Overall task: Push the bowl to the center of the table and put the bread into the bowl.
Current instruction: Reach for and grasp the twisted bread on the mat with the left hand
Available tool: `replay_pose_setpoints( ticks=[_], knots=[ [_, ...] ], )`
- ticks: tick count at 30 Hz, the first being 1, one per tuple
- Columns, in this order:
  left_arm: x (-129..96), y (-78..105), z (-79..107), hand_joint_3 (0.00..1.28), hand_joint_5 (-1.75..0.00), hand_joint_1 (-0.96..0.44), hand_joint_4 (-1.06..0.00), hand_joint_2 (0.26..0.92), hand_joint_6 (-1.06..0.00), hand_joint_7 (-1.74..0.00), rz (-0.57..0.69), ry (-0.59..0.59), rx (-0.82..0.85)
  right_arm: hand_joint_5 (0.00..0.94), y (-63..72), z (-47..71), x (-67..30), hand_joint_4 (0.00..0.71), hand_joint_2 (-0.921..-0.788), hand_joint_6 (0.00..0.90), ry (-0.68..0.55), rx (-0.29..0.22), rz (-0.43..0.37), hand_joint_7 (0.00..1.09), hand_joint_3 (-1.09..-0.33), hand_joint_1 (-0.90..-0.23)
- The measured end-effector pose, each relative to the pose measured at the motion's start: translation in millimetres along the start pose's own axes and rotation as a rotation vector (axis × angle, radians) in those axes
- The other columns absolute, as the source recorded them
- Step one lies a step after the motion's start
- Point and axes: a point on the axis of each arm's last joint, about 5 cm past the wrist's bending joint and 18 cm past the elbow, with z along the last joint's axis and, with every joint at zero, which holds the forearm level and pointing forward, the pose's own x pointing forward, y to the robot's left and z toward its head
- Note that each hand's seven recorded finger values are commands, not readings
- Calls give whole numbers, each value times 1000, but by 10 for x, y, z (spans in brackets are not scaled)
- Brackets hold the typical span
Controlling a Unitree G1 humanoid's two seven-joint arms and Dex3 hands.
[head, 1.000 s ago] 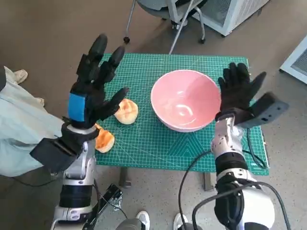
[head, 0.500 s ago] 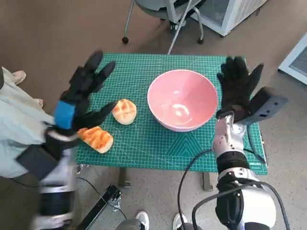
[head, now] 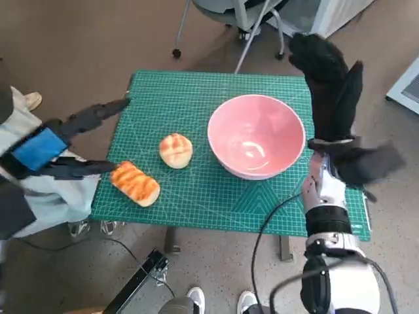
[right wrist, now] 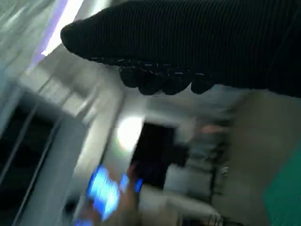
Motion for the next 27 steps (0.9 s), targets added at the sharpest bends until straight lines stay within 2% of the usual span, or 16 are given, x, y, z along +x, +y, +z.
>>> replay_pose_setpoints(
  ticks=[3,10,17,27],
  knots=[
    [40,-27,-20,1,-1,-166,-286,806,-347,-109,-33,36,24,28,13,46,16,393,-921,56,-49,-11,44,837,-748,-547],
    [148,-166,-95,0,-2,-118,-290,782,-374,-80,-150,117,66,16,51,111,-12,380,-921,36,-99,-20,71,914,-733,-547],
    [287,-272,-108,1,0,-115,-288,778,-382,-56,-294,180,140,13,77,133,-71,377,-921,34,-98,-21,68,933,-726,-548],
    [506,-329,-115,1,0,-108,-276,779,-384,-29,-442,253,204,12,100,147,-64,377,-921,32,-89,-11,77,943,-710,-564]
  ],
)
